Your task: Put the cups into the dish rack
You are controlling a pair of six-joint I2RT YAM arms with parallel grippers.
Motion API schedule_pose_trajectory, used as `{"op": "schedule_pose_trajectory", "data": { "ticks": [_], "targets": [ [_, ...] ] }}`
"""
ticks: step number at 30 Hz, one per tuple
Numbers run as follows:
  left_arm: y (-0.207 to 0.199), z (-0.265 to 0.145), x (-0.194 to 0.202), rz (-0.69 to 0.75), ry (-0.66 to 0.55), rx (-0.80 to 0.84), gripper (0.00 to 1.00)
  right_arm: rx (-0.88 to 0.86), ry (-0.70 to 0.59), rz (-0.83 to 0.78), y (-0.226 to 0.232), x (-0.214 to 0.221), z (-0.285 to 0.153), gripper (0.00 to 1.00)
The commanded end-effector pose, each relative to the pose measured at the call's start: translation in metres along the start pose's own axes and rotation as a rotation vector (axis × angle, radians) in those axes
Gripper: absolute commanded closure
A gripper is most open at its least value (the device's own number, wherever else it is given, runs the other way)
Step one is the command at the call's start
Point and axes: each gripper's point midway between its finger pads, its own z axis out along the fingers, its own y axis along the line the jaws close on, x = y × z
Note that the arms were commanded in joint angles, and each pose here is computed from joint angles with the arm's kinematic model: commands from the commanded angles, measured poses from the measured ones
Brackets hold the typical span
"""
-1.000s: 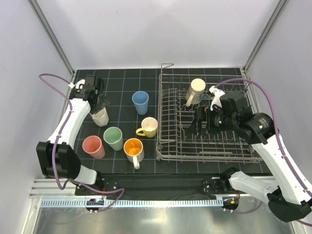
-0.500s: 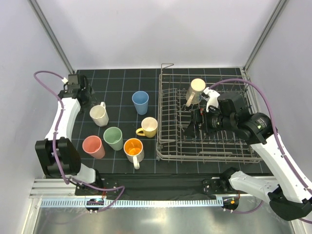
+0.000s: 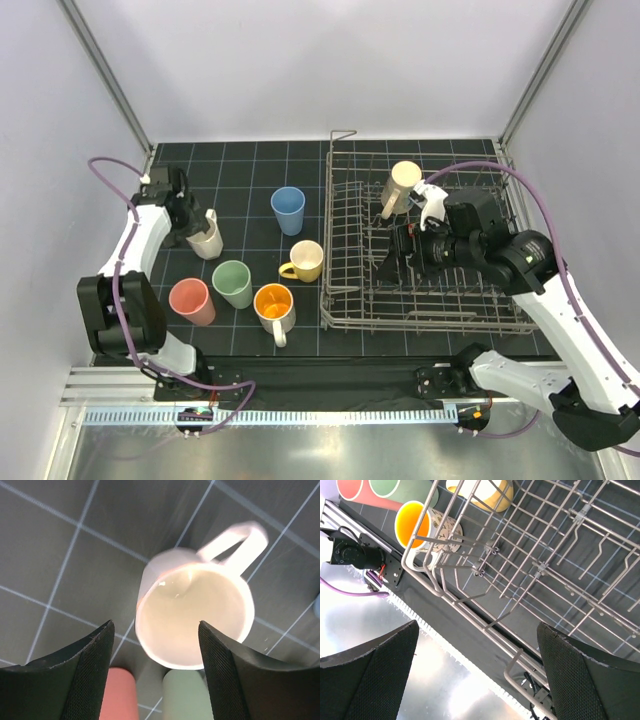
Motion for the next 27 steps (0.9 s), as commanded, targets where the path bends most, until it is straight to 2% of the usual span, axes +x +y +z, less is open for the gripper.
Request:
{"op": "schedule_pose_trajectory", "data": {
  "ticks": [1,8,12,15,16,22,26,27],
  "targets": [
    [-0.004,-0.008,-0.001,-0.004,-0.045,0.048,0.34,-0.033,-0.023,-0.027,0.007,-0.011,0.002,0.00],
    [0.003,0.005,0.014,0.013,-0.032,0.029,0.40,-0.019,0.013,-0.028,0.004,-0.009,0.010,0.00],
    [0.003,0.010,0.011,0.019,-0.035,0.021,0.48,-0.002,0.016,-0.018,0.004,-0.014,0.009,0.01],
    [0.000,0.013,0.006,0.014,-0.044,0.026,0.60,0.013,0.021,-0.011,0.003,-0.019,0.009,0.00],
    [-0.001,0.013,0.002,0.013,-0.053,0.026,0.70,0.018,0.018,-0.009,0.002,-0.020,0.009,0.00],
    [-0.004,0.016,-0.001,0.006,-0.045,0.032,1.00,0.023,0.038,0.002,0.001,-0.019,0.013,0.00],
    [-0.013,-0.007,-0.007,-0.047,-0.106,0.099,1.00,0.009,0.019,-0.004,0.002,-0.023,0.019,0.00],
    [-0.015,-0.027,-0.018,-0.087,-0.170,0.124,1.00,0.001,0.027,0.000,0.003,-0.022,0.021,0.00]
  ]
}}
